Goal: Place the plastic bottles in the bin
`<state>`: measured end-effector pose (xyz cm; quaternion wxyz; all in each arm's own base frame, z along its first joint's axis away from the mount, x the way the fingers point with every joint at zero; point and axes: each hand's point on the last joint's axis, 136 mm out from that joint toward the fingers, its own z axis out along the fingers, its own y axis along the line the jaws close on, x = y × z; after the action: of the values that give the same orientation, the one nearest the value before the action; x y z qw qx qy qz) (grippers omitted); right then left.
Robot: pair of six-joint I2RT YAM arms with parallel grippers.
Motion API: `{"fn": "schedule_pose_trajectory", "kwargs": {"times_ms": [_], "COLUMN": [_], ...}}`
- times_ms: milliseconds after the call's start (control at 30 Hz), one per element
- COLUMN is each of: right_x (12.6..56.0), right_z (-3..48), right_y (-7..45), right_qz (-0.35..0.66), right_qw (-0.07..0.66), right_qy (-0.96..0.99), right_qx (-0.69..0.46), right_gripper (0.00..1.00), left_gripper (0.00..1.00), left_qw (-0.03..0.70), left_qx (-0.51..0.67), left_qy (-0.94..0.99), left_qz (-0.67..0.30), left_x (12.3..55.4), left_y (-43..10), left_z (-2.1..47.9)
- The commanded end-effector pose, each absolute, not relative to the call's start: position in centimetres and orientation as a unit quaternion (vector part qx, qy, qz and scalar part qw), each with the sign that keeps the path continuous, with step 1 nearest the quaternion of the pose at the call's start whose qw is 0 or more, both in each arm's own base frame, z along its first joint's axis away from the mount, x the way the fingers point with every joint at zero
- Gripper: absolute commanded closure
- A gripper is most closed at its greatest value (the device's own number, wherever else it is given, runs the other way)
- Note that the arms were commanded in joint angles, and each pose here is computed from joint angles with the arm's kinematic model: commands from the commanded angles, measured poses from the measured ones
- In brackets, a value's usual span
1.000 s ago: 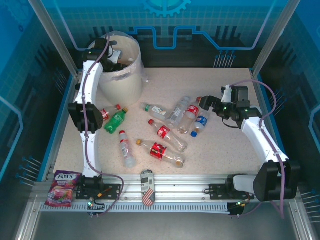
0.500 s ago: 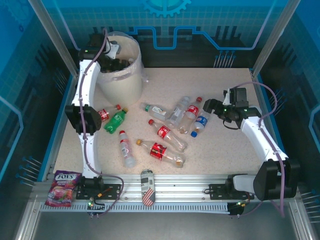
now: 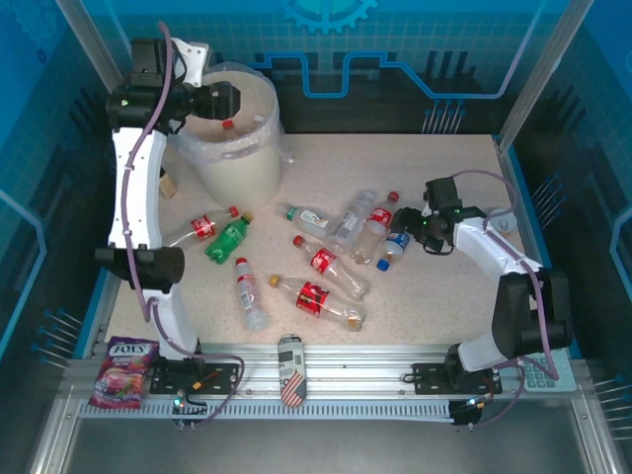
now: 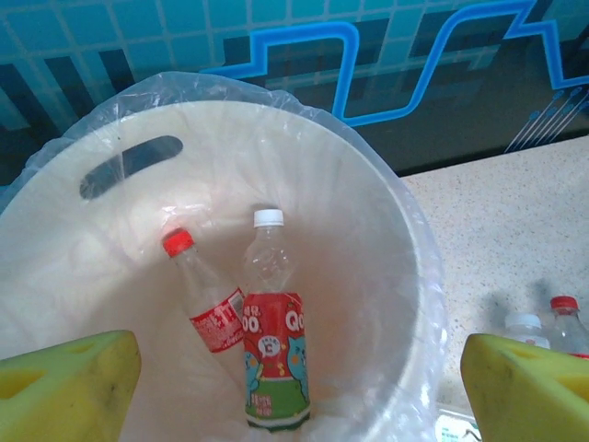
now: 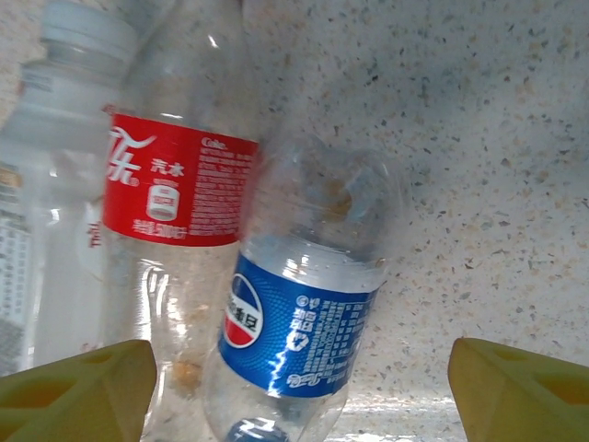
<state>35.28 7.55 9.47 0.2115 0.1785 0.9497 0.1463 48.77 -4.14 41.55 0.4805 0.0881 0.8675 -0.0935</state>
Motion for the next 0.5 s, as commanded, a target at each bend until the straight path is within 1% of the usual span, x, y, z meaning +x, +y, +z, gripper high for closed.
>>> {"fn": "schedule_pose_trajectory", "kwargs": {"times_ms": [0,100,200,300,467], "right_x": [35.4,35.4,35.5,36.0,36.6], "right_z": [8.1,6.9,5.8,4.9,3.6], "right_y": [7.2,7.3,7.6,8.2,8.5], "right_qz": [0.11,0.105,0.112,0.125,0.129], "right_qw": [0.212,0.202,0.194,0.197,0.194], "right_qy": [0.954,0.956,0.957,0.955,0.954], "right_qx": [0.183,0.185,0.186,0.183,0.189], "right_gripper": [0.16,0.17,0.18,0.18,0.2], "left_gripper": [0.09,0.08,0.08,0.09,0.09], "left_qw": [0.483,0.484,0.476,0.461,0.407], "left_qx": [0.102,0.133,0.126,0.112,0.081], "left_qy": [0.865,0.858,0.856,0.858,0.869], "left_qz": [-0.093,-0.109,-0.156,-0.197,-0.269], "left_x": [46.0,43.4,41.0,39.3,37.4], "left_y": [-6.3,-9.5,-11.8,-13.7,-17.5], "left_z": [42.3,41.8,41.1,38.8,32.5]}}
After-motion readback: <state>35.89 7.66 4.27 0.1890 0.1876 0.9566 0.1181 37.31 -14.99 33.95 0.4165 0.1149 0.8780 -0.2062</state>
